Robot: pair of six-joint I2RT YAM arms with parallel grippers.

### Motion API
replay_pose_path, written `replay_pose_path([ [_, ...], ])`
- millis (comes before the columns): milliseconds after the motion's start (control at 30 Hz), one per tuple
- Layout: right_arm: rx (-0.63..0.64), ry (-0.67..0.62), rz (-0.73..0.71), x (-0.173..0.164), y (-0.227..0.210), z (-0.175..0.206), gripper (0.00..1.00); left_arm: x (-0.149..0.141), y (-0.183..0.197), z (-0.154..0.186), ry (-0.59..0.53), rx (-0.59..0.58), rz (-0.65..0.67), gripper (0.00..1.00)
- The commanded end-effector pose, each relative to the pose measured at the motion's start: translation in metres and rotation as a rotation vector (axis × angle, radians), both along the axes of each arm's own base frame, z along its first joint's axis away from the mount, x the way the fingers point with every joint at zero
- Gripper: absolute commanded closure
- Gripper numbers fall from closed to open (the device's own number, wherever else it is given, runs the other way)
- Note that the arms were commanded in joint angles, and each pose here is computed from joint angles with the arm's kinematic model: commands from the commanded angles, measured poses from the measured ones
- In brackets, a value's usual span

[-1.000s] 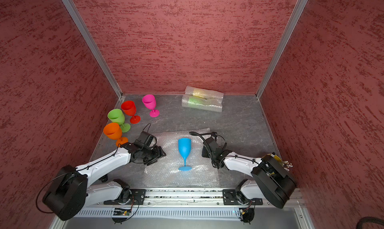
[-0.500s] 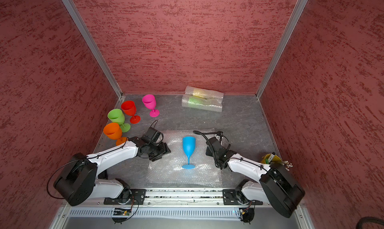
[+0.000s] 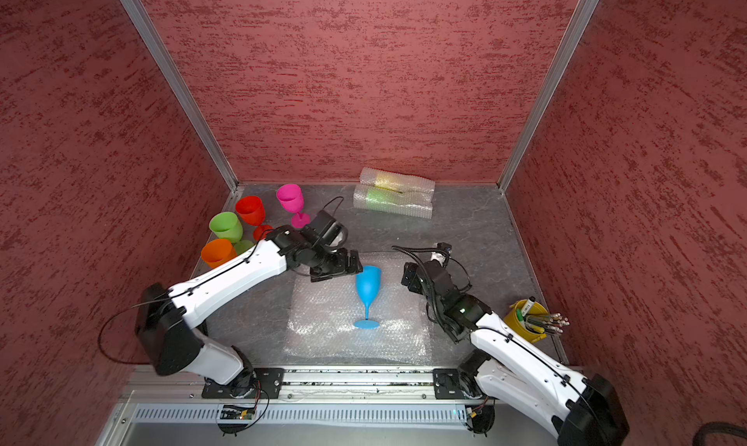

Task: Unpack wine glasses from bubble wrap
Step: Pick up the wine glass from the bubble wrap.

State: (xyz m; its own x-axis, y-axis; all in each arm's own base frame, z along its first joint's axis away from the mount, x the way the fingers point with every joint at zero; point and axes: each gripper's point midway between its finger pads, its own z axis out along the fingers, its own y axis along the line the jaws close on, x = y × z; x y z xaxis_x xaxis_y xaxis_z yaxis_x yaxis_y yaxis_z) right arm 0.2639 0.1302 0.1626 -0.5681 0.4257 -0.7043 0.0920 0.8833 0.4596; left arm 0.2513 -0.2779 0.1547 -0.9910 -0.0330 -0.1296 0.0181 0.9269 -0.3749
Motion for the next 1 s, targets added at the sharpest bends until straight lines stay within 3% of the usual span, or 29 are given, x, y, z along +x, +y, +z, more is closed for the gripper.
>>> replay_pose_path([
  [0,0.002,-0.024,-0.074,-0.004,-0.018,0.011,0.09,-0.014,-0.003,-0.018,0.124,0.12,-0.037,0.0],
  [167,0.006,-0.02,-0.082,-0.008,-0.021,0.005,0.08,0.001,-0.017,-0.038,0.182,0.23,-0.043,0.0],
  [433,0.058,0.001,-0.048,-0.013,-0.014,-0.013,0.08,0.017,-0.029,-0.067,0.234,0.297,-0.048,0.0],
  [600,0.076,-0.008,-0.034,-0.015,-0.012,-0.013,0.08,0.025,-0.03,-0.082,0.27,0.279,-0.032,0.03],
  [967,0.086,-0.031,-0.045,-0.018,-0.017,-0.006,0.09,0.034,-0.025,-0.079,0.275,0.207,0.007,0.17],
])
